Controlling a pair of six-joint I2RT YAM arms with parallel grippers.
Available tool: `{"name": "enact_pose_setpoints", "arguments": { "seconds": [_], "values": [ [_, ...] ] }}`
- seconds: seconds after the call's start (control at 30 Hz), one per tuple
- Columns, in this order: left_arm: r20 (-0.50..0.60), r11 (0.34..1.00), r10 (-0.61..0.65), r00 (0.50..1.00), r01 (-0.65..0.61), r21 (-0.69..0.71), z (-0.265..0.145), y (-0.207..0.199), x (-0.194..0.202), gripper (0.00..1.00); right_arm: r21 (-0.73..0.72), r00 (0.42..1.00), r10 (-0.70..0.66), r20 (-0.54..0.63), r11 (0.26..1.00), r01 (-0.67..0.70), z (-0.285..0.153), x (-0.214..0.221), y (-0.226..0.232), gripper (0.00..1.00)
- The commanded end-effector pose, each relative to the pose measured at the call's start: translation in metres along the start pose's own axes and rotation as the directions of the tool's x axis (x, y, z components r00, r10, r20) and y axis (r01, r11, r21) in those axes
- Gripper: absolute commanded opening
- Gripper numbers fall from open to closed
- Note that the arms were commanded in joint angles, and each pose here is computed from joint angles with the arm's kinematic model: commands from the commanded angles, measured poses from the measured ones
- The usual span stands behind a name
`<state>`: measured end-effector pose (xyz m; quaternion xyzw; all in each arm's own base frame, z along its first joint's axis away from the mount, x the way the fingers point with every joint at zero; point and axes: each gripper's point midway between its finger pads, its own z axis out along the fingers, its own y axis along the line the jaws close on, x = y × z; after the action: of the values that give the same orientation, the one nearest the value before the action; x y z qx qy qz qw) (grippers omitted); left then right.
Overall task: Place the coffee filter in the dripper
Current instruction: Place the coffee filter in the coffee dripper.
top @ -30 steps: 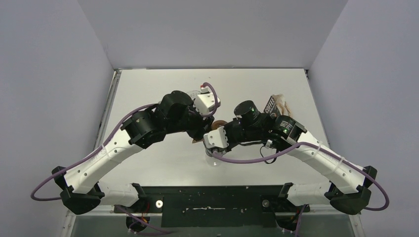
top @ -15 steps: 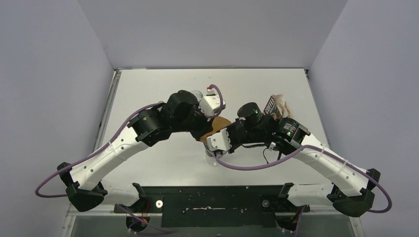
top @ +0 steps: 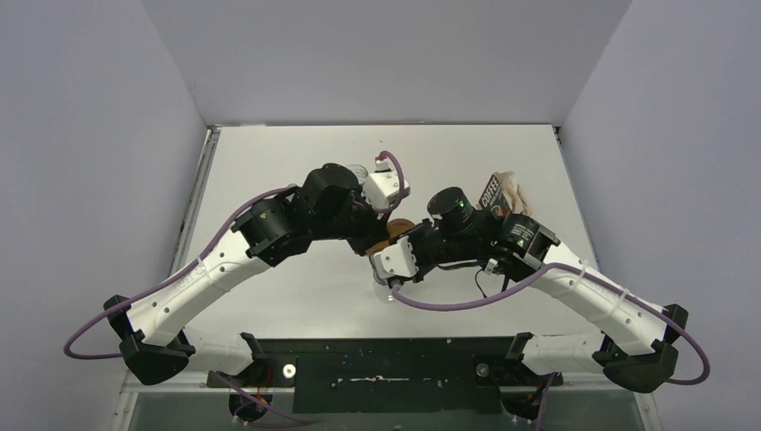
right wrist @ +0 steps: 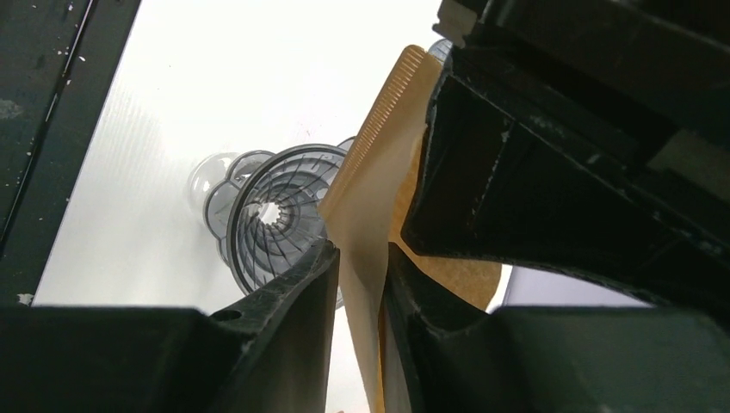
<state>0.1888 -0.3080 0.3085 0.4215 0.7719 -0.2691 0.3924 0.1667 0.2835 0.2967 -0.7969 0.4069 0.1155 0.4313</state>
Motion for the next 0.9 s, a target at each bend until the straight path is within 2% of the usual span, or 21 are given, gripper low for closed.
{"name": "enact_pose_setpoints", "arguments": {
  "seconds": [0.0, 0.1, 0.33, 0.57, 0.87],
  "values": [
    [0.067, 1.0, -0.005, 0.998, 0.005, 0.0, -0.005, -0.002, -0.018, 0.0, 0.024, 0.998, -0.034, 0.046, 0.999, 0.033, 0.002, -0.015, -0.013, 0.24],
    [0.074, 1.0, -0.007, 0.997, 0.008, -0.009, -0.004, -0.001, -0.018, 0.0, 0.013, 0.999, -0.032, 0.037, 0.999, 0.032, 0.004, -0.014, -0.012, 0.21],
    [0.066, 0.997, -0.021, 0.998, 0.026, -0.074, -0.002, 0.011, -0.014, 0.0, -0.016, 1.0, -0.019, 0.008, 1.0, 0.02, 0.004, -0.01, -0.005, 0.01],
    [0.056, 0.985, -0.063, 0.996, 0.071, -0.155, 0.005, 0.025, -0.006, 0.0, -0.052, 1.0, 0.014, 0.001, 0.999, -0.014, 0.007, -0.008, 0.009, 0.0],
    [0.059, 0.979, -0.105, 0.993, 0.114, -0.167, 0.011, 0.026, -0.001, 0.0, -0.068, 0.999, 0.053, -0.006, 0.996, -0.054, 0.011, -0.001, 0.027, 0.0]
  ]
}}
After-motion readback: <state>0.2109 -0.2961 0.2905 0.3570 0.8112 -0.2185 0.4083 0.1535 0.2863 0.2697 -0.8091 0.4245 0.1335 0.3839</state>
